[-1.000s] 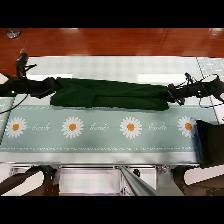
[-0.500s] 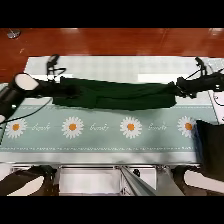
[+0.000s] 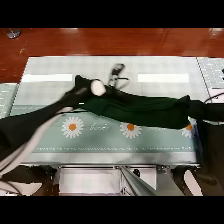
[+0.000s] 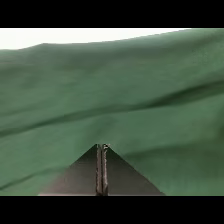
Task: Fold the shirts.
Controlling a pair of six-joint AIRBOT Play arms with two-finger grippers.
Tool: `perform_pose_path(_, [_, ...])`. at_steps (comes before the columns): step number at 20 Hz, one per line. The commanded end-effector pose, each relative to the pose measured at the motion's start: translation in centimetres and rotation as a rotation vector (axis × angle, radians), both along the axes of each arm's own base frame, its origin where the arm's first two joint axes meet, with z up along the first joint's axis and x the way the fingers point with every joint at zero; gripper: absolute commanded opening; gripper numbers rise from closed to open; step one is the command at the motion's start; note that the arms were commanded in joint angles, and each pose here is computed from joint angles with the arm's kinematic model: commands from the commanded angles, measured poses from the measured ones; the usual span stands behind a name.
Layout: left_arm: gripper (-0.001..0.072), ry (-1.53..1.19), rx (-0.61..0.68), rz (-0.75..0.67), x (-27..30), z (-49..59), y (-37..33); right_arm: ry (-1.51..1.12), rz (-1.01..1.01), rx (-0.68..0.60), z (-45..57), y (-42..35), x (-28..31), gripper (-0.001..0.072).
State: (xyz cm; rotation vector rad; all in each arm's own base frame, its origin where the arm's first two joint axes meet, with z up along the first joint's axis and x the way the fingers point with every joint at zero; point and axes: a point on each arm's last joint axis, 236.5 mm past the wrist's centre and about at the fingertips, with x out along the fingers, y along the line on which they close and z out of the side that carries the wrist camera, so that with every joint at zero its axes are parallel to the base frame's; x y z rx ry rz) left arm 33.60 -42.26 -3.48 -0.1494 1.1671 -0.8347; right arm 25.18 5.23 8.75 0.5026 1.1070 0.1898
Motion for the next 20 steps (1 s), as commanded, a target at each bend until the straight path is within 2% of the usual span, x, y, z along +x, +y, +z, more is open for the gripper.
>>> perform_pose_path(1, [0.0033, 0.145, 0.052, -0.154, -6.0, -4.4, -6.8, -0.04, -0.016, 0.026, 1.2, 1.1, -2.0, 0.0025])
perform_pose_path(3, [0.0033, 0.207, 0.046, -0.232, -10.0, -5.3, -9.6, -0.056, -0.004, 0.064, 1.7, 1.9, -1.7, 0.0025])
perform_pose_path(5, [0.0034, 0.216, 0.051, -0.273, -11.5, -5.3, -10.4, -0.066, -0.007, 0.065, 1.9, 1.9, -1.5, 0.0025])
perform_pose_path(8, [0.0034, 0.191, 0.056, -0.237, -6.8, -2.9, -7.8, -0.068, -0.005, 0.073, 2.0, 2.1, -1.5, 0.0025])
perform_pose_path(10, [0.0034, 0.18, 0.051, -0.15, -1.4, -0.1, -3.3, -0.088, 0.008, 0.139, 3.0, 3.4, -1.3, 0.0025])
perform_pose_path(13, [0.0034, 0.106, 0.066, -0.012, 6.2, 5.4, 6.9, -0.142, 0.041, 0.206, 4.3, 5.7, -0.1, 0.0025])
perform_pose_path(15, [0.0034, 0.014, 0.139, 0.194, 10.7, 8.6, 16.3, -0.123, 0.1, 0.247, 4.1, 8.4, 0.8, 0.0025])
perform_pose_path(17, [0.0034, -0.063, 0.128, 0.335, 11.3, 12.6, 23.9, -0.118, 0.182, 0.268, 4.3, 11.9, 2.5, 0.0025])
perform_pose_path(20, [0.0034, -0.18, 0.11, 0.538, 8.0, 16.3, 32.8, -0.113, 0.29, 0.278, 4.1, 17.9, 6.2, 0.0025])
